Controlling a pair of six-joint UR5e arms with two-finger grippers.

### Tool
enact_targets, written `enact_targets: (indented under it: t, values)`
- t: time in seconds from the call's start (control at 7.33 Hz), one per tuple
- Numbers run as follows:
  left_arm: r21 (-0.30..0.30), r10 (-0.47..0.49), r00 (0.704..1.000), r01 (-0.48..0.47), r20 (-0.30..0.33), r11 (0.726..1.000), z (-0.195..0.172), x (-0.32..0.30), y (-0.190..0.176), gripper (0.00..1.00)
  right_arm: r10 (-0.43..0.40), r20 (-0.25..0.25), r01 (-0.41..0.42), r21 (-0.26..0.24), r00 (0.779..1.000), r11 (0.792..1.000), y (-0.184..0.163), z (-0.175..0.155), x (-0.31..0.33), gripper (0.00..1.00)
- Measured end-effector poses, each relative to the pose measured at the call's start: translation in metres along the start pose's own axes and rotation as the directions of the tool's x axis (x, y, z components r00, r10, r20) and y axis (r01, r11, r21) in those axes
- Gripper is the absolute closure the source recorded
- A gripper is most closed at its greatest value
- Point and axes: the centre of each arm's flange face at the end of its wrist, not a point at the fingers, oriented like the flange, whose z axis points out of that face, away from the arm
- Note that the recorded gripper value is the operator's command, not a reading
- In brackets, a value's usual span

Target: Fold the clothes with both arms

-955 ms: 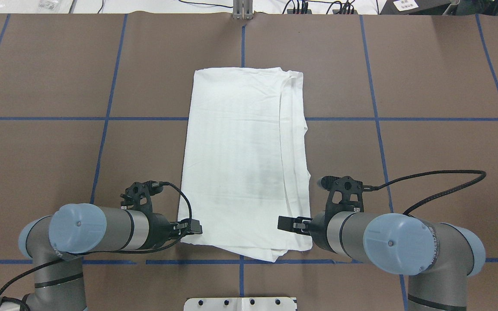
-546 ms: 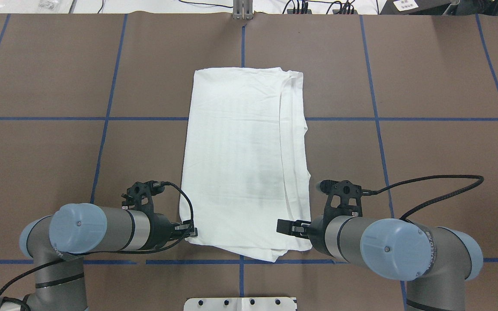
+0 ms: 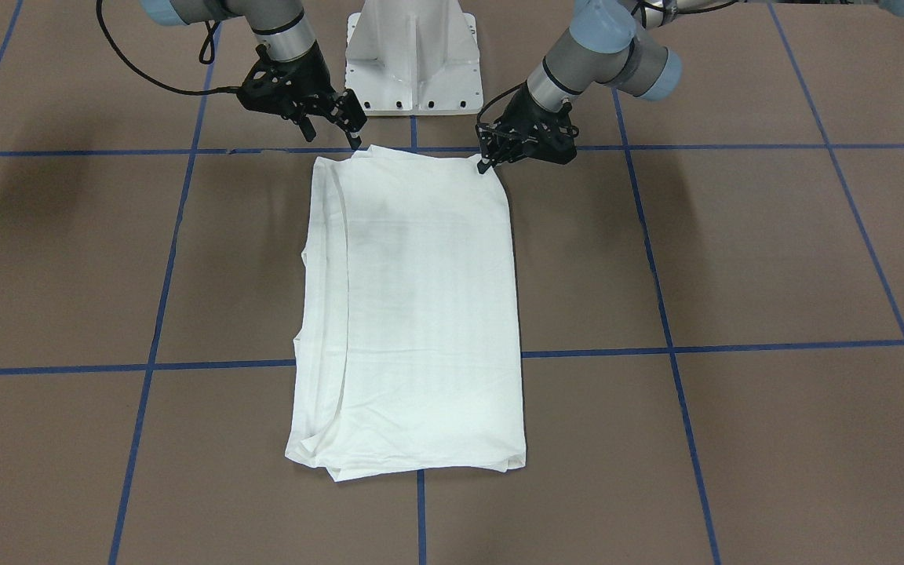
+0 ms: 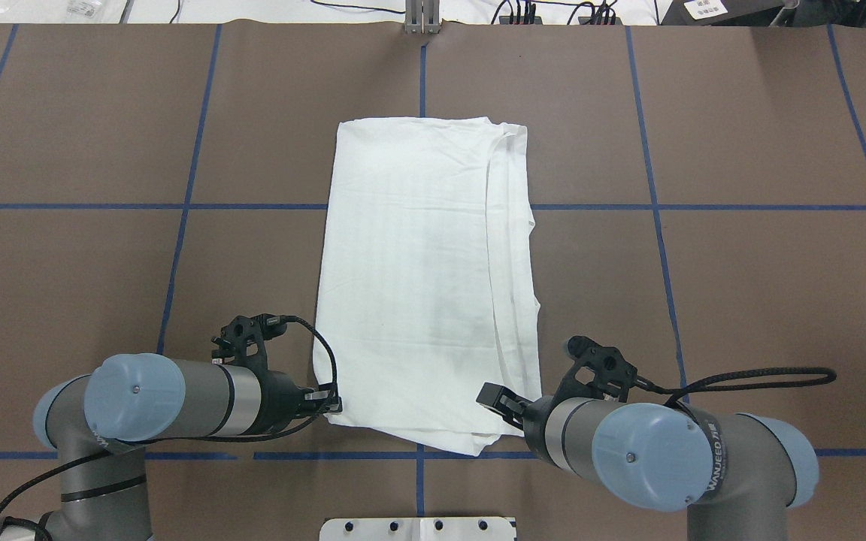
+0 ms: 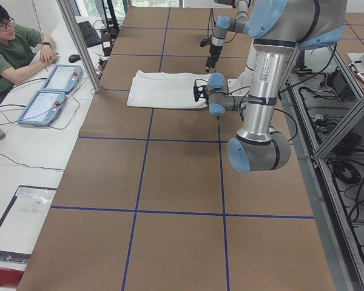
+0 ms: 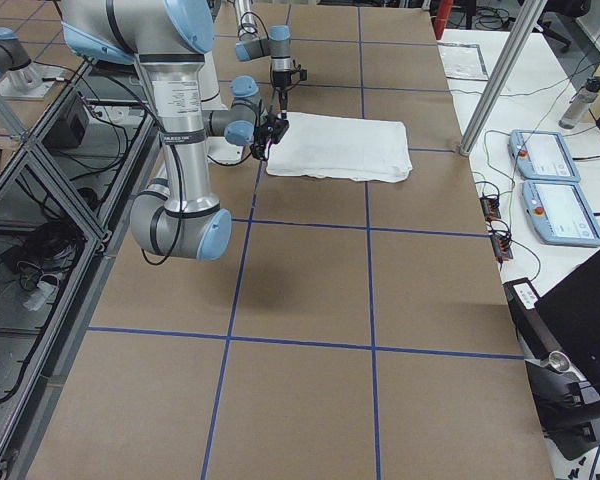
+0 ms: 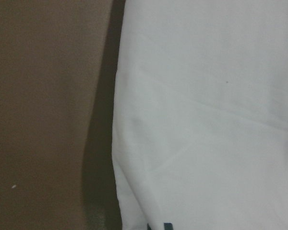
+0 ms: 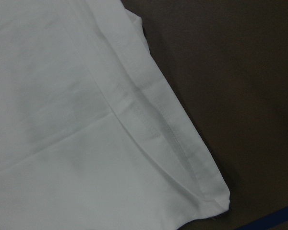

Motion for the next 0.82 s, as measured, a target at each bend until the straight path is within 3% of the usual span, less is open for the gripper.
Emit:
enact_targets:
  t: [0.27, 0.41, 0.82]
  values:
    - [-0.001, 0.001, 1.000, -0.001, -0.002, 1.000, -0.001, 0.001, 0.000, 1.00, 0.189, -0.040, -0.188, 0.027, 0.981, 0.982, 0.011, 0.016, -0.006, 0.05]
    - [-0.001, 0.001, 1.000, -0.001, -0.003, 1.000, -0.001, 0.001, 0.000, 1.00, 0.245, -0.046, -0.243, 0.036, 0.969, 0.969, 0.015, 0.024, -0.011, 0.06]
    - [-0.001, 0.001, 1.000, -0.001, -0.004, 1.000, -0.002, 0.002, 0.000, 1.00, 0.302, -0.059, -0.297, 0.073, 0.952, 0.952, 0.022, 0.045, -0.021, 0.07]
